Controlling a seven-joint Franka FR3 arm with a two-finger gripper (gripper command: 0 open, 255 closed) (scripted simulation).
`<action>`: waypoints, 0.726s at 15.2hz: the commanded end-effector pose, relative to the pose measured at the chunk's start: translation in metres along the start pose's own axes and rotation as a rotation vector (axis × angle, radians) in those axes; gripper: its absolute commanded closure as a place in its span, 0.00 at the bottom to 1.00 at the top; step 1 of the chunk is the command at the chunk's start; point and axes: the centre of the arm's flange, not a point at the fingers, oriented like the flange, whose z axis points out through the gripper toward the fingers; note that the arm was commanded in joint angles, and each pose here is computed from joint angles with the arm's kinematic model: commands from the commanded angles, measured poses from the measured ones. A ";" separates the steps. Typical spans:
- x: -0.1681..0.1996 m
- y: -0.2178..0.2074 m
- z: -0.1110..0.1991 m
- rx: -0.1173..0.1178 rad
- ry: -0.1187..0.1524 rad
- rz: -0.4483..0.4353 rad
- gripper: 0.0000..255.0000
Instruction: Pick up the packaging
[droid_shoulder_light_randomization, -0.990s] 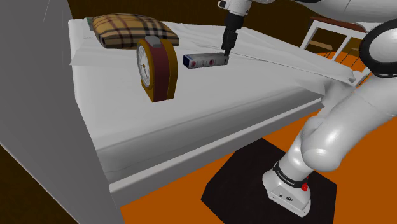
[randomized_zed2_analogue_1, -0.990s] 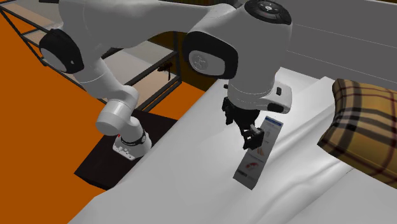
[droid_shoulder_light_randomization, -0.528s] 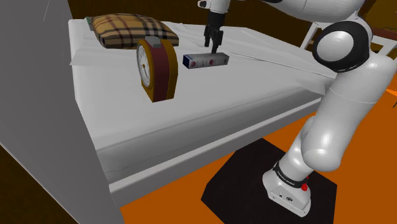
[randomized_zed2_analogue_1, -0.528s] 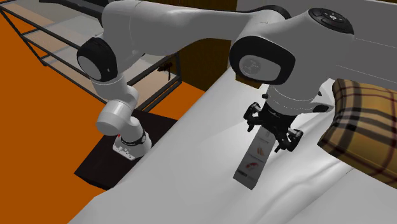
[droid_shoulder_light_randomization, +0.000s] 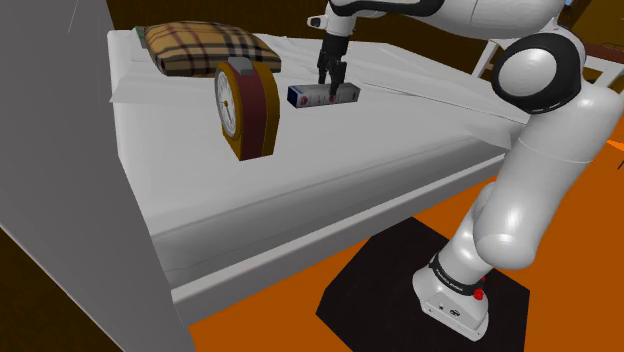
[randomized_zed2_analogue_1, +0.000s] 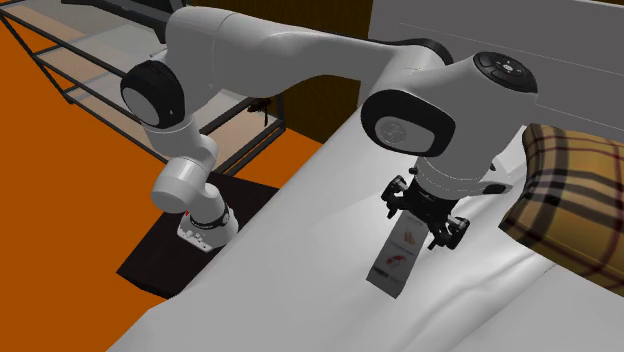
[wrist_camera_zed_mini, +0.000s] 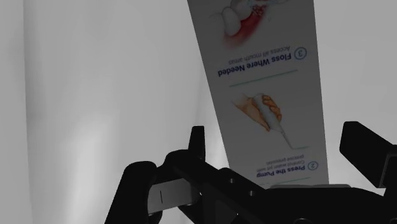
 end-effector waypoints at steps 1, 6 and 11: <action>0.000 0.000 0.002 0.000 0.000 0.000 1.00; 0.000 -0.001 0.002 0.000 0.000 0.000 1.00; 0.000 -0.001 -0.004 0.000 0.000 0.000 1.00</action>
